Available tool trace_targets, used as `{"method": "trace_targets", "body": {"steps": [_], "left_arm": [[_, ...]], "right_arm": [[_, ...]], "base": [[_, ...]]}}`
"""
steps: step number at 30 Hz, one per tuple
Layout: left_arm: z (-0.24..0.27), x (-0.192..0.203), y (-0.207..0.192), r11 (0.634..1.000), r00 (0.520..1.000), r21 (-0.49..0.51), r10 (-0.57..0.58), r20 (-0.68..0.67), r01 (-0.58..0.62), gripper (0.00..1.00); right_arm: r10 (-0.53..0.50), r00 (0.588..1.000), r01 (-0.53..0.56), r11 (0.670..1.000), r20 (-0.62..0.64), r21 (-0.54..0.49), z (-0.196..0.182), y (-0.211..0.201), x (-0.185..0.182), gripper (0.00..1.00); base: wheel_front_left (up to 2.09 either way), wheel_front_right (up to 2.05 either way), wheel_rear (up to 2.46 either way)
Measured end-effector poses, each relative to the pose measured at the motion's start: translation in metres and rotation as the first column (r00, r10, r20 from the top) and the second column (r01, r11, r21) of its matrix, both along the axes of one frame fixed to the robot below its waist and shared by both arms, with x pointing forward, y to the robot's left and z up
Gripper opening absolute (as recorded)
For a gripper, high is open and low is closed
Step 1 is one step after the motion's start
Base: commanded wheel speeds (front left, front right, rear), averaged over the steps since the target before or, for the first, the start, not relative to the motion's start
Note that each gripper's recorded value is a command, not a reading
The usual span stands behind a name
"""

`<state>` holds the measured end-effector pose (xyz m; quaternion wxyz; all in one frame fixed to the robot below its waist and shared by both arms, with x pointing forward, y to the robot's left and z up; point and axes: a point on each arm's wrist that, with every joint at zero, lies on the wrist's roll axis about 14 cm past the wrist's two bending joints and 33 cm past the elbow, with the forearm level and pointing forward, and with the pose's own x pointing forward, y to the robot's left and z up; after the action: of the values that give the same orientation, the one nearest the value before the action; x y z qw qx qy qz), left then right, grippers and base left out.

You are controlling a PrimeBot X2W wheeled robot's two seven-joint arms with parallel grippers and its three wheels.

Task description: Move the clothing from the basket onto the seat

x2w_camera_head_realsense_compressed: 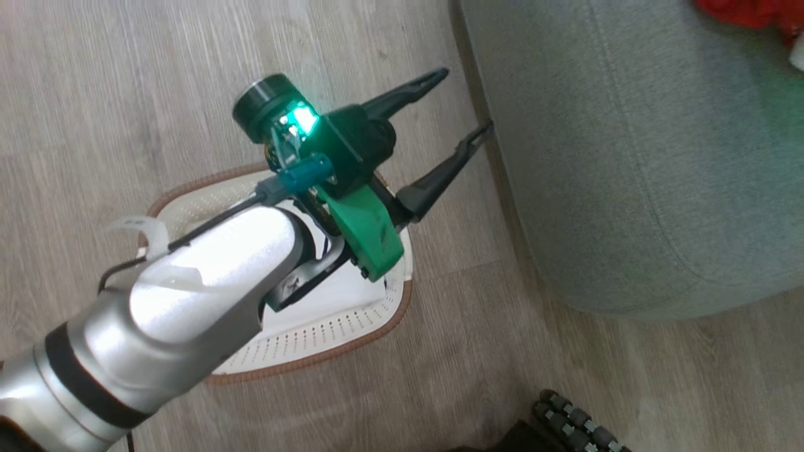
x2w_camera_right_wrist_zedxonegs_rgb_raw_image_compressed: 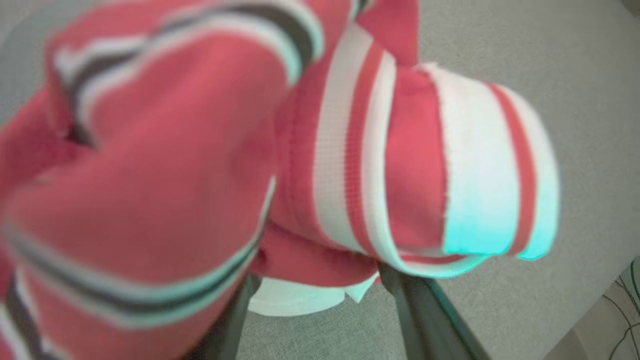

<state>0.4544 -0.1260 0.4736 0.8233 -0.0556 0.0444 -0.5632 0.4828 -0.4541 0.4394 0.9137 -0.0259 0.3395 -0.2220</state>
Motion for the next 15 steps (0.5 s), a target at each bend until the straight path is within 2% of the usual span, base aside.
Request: {"method": "trace_targets", "body": {"steps": [8, 15], "left_arm": [[0.018, -0.027, -0.008, 0.999, 0.999, -0.01, -0.032, 0.006, 0.032, 1.0], [0.048, -0.051, -0.017, 0.998, 0.998, -0.04, -0.045, 0.039, 0.047, 1.0]], "right_arm": [[0.047, 0.998, -0.045, 0.998, 0.051, -0.038, 0.044, 0.004, -0.01, 1.0], [0.159, 0.962, -0.142, 0.986, 0.223, -0.09, 0.107, 0.025, -0.014, 1.0]], "base": [[0.0, 0.0, 0.0], [0.0, 0.0, 0.0]]}}
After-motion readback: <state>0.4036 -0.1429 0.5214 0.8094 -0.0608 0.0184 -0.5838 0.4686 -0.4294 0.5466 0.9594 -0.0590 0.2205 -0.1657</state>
